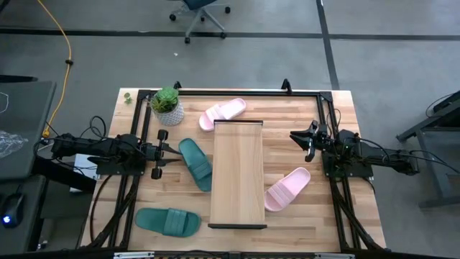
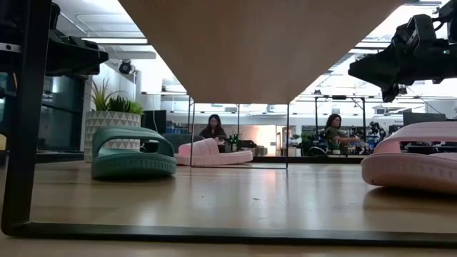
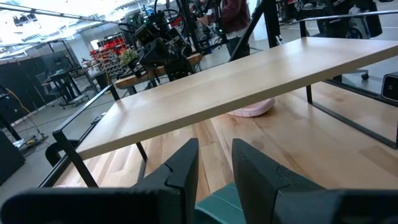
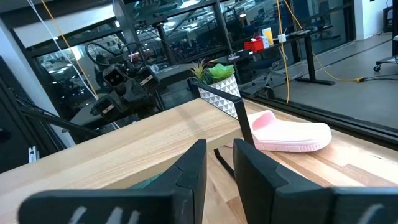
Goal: Pick and place slides into the shelf
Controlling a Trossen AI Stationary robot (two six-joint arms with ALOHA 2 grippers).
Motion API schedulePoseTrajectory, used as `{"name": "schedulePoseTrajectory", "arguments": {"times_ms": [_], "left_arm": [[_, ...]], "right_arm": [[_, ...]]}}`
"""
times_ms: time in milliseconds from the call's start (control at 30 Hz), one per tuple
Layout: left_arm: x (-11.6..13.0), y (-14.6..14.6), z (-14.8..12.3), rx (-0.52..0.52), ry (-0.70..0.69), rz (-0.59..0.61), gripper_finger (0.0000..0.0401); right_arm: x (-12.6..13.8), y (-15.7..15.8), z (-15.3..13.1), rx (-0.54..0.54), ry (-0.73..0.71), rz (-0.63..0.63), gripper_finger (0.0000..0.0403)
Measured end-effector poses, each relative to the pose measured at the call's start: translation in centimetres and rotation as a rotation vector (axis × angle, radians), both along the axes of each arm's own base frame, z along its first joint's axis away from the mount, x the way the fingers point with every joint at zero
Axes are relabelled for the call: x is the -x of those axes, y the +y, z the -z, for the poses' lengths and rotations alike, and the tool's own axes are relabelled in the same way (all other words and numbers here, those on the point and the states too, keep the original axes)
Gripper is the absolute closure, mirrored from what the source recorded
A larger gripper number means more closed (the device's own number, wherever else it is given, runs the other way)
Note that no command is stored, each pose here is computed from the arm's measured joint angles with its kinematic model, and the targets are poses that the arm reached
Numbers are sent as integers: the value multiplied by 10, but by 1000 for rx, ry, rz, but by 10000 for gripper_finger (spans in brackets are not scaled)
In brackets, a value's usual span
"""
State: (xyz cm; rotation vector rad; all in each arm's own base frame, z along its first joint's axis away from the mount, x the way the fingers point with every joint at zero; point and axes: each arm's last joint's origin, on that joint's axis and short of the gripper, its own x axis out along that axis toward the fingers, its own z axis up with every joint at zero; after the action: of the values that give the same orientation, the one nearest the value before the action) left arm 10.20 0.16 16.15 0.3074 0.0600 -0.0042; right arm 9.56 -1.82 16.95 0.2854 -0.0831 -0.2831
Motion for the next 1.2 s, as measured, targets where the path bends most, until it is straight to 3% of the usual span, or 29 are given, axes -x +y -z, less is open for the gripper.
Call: {"name": "schedulePoseTrajectory", "arguments": {"times_ms": [1033, 1200], "left_arm": [[0, 0, 0, 3, 0, 0, 316], [0, 0, 0, 70, 0, -4, 316]], "right_arm": [[0, 0, 0, 0, 0, 0, 332], [0, 0, 0, 0, 0, 0, 332]]}}
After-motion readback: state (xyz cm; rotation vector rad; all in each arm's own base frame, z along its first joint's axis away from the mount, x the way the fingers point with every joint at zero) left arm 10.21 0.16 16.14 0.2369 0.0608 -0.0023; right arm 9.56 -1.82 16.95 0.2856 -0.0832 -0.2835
